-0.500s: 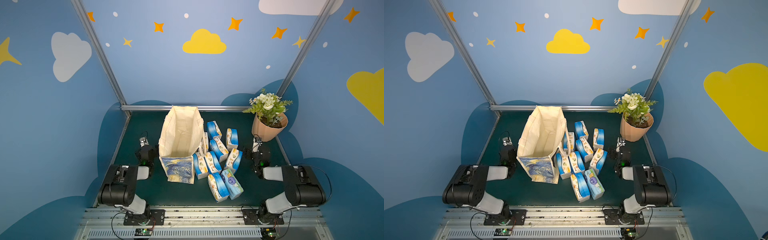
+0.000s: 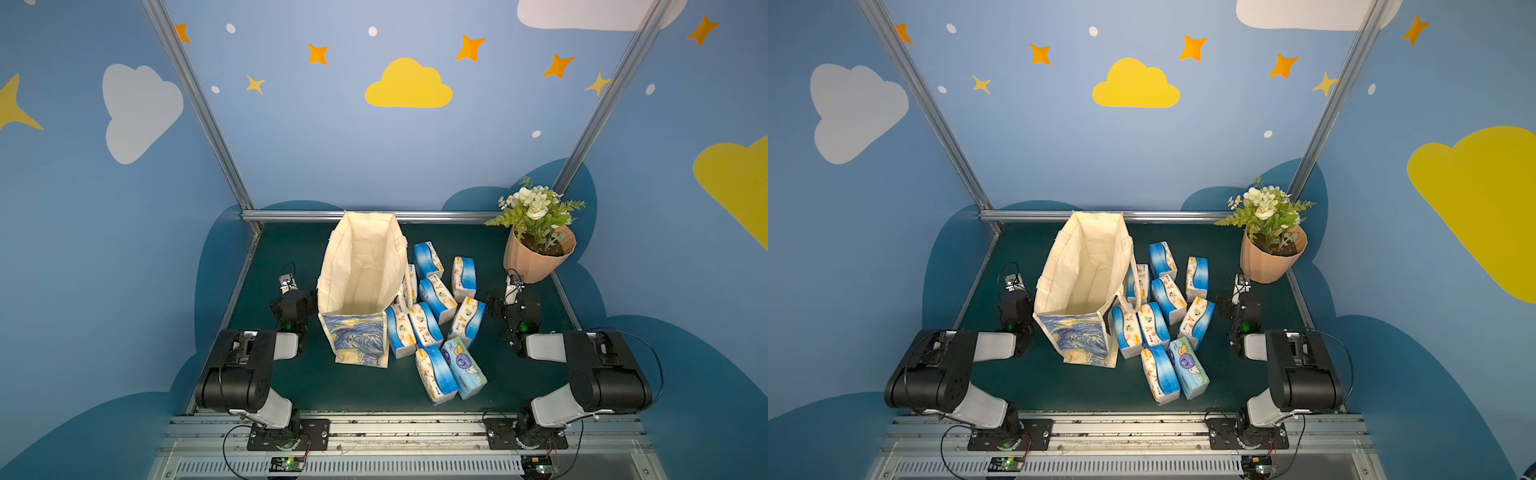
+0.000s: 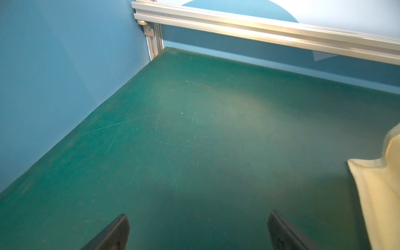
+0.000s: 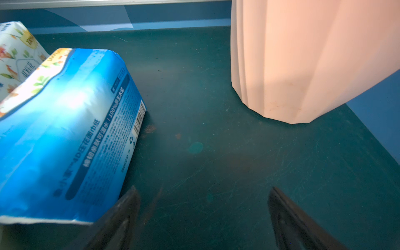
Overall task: Put tissues into the canvas bag
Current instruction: Pick up the pack of facial tissues from the center of the board.
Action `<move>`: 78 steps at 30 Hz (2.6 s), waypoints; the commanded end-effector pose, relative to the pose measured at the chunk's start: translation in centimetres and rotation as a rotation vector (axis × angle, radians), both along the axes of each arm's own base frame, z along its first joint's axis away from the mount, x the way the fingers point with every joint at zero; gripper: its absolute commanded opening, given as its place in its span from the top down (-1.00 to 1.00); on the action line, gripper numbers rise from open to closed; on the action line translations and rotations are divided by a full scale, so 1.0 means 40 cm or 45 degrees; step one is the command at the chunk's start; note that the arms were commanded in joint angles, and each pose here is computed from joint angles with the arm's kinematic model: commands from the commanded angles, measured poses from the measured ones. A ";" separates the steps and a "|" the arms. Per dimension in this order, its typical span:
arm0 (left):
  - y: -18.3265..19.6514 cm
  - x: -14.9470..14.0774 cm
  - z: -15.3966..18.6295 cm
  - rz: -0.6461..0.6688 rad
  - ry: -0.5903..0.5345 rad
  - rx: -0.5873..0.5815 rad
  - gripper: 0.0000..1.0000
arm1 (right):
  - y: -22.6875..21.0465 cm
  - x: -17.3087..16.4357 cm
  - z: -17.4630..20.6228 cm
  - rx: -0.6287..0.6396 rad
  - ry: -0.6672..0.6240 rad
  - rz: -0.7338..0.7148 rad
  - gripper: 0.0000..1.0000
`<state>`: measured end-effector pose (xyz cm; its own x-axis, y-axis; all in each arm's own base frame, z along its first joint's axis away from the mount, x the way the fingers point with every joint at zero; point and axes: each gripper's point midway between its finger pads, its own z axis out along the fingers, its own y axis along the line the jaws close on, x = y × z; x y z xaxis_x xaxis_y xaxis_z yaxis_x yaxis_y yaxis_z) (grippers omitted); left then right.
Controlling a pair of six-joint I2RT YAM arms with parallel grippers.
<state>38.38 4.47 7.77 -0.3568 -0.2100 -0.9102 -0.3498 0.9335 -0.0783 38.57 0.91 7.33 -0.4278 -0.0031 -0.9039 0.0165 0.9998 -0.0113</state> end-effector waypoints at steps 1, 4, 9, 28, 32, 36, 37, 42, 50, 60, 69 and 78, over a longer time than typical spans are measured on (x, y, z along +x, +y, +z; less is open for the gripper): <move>0.000 0.005 0.016 -0.004 -0.022 -0.005 -0.99 | 0.003 0.018 0.041 0.000 -0.066 0.002 -0.86; 0.000 0.005 0.017 -0.004 -0.023 -0.004 -0.99 | 0.002 0.018 0.041 -0.002 -0.066 0.001 -0.87; 0.000 0.006 0.017 -0.004 -0.023 -0.004 -0.99 | 0.003 0.019 0.041 -0.002 -0.060 0.005 -0.86; 0.001 0.007 0.015 -0.015 -0.018 -0.022 -0.96 | 0.000 0.019 0.041 0.018 -0.065 0.009 -0.86; 0.003 0.007 0.015 -0.013 -0.017 -0.022 -0.97 | 0.000 0.018 0.040 0.019 -0.063 0.011 -0.86; 0.002 0.007 0.016 -0.014 -0.020 -0.022 -0.94 | -0.002 0.019 0.042 0.022 -0.067 0.008 -0.86; 0.002 0.006 0.016 -0.014 -0.021 -0.022 -0.92 | -0.002 0.018 0.042 0.025 -0.067 0.008 -0.86; 0.023 -0.010 0.041 0.050 -0.060 -0.034 -0.82 | -0.003 0.015 0.043 0.044 -0.072 0.020 -0.84; 0.056 -0.014 0.231 0.089 -0.001 0.032 -0.74 | -0.005 0.014 0.044 0.055 -0.078 0.024 -0.80; 0.055 -0.088 0.565 0.096 -0.084 0.007 -0.67 | -0.029 0.014 0.091 0.085 -0.044 -0.041 -0.75; -0.010 -0.073 0.736 -0.030 0.038 -0.205 -0.66 | 0.042 -0.080 0.386 0.235 0.092 0.164 -0.71; -0.123 -0.011 0.717 -0.264 0.228 -0.455 -0.54 | 0.157 -0.173 0.418 0.344 0.539 0.251 -0.69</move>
